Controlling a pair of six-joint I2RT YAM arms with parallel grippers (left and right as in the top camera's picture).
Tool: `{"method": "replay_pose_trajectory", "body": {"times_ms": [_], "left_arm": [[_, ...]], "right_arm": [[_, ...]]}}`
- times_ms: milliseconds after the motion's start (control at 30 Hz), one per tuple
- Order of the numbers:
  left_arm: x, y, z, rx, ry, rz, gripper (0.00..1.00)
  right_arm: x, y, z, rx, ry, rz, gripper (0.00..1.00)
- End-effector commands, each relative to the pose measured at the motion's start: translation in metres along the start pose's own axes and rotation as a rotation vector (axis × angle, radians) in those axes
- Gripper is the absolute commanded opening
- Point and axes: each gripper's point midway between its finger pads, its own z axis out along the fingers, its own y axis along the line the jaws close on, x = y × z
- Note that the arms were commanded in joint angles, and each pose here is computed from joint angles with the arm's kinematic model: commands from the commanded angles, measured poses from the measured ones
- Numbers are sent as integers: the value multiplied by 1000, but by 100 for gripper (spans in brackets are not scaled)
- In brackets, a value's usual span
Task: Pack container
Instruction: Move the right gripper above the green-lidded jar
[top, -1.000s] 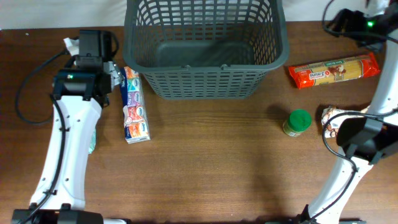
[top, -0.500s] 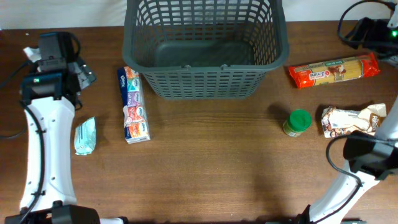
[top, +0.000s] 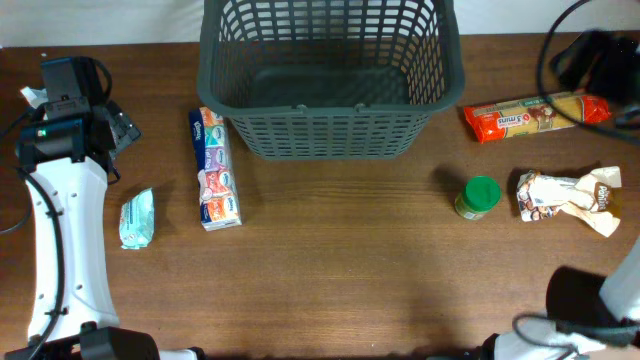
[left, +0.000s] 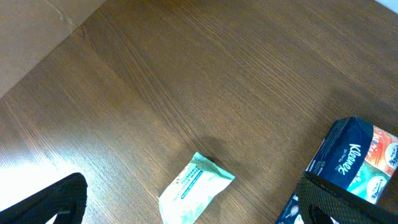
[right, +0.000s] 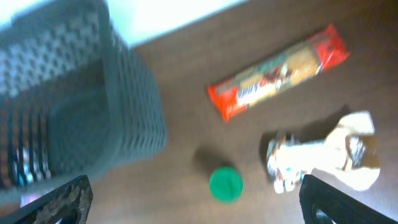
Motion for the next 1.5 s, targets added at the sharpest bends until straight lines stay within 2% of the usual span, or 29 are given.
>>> {"method": "replay_pose_trajectory", "body": {"times_ms": [0, 67, 267, 600, 833, 1133, 1467], "left_arm": [[-5, 1, -7, 13, -17, -4, 100], [-5, 1, -7, 13, -17, -4, 99], [-5, 1, -7, 13, -17, -4, 100], [-5, 1, -7, 14, -17, -4, 100], [-5, 1, -7, 14, -17, -4, 100], [-5, 1, -7, 14, -17, -4, 100], [-5, 1, -7, 14, -17, -4, 100]], "right_arm": [[31, -4, 32, 34, 159, -47, 99], [53, -8, 48, 42, 256, -52, 99], [84, -20, 74, 47, 401, -104, 99], [88, -37, 106, 106, 432, -115, 99], [93, -55, 153, 146, 500, -160, 99], [127, -58, 198, 128, 663, -150, 99], [164, -32, 206, 109, 775, -224, 99]]}}
